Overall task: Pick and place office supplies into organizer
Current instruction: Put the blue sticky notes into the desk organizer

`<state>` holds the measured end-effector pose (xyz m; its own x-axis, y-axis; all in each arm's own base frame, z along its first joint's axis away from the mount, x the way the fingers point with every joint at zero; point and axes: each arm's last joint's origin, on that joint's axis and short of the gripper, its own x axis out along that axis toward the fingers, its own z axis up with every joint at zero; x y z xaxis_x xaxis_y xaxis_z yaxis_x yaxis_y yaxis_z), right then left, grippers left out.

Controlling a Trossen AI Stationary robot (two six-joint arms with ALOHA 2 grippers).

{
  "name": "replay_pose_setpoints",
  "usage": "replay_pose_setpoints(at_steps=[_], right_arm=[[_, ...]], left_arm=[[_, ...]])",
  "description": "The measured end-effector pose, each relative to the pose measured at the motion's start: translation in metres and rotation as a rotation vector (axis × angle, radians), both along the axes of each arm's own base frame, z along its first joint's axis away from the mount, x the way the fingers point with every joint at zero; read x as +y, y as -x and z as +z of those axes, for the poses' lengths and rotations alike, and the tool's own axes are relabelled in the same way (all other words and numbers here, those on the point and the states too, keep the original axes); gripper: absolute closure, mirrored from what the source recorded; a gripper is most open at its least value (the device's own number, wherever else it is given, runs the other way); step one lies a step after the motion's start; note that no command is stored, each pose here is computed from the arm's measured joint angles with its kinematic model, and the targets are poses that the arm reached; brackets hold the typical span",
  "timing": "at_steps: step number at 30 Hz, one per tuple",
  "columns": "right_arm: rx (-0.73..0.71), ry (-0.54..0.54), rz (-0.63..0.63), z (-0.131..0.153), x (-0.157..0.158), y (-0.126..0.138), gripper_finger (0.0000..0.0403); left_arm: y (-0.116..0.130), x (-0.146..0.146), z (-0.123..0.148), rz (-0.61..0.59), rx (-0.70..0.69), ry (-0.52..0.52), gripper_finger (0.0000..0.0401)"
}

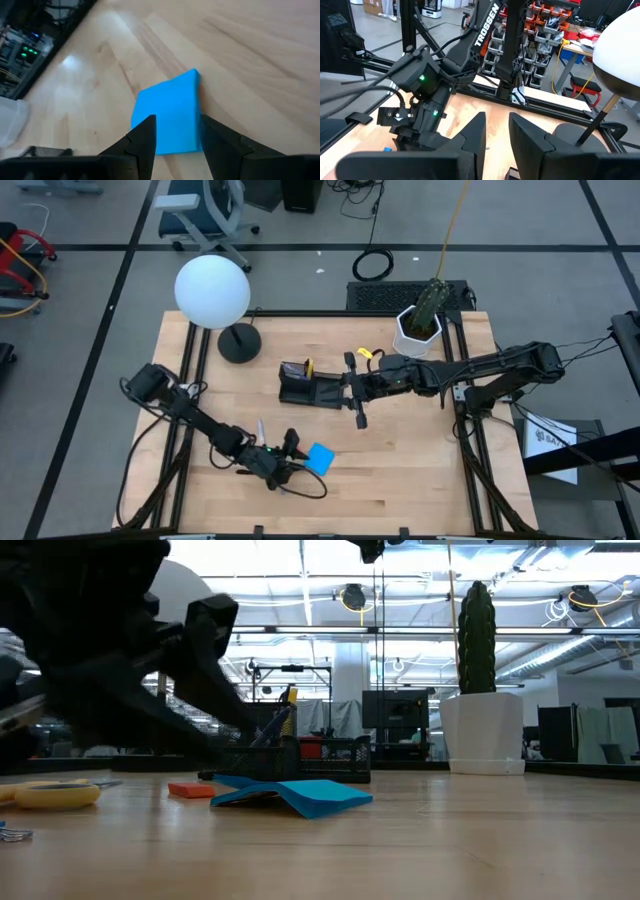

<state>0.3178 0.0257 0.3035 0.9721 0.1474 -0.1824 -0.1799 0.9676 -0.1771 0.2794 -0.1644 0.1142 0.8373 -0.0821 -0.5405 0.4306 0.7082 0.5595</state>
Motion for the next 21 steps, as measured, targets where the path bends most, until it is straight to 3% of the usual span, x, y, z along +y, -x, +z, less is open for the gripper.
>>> replay_pose_setpoints(at_steps=[21], right_arm=[[-0.004, 0.000, 0.000, 0.0004, 0.0000, -0.0001, 0.0328]], left_arm=[[0.0017, 0.0040, -0.0082, 0.074, 0.053, 0.012, 0.0247]])
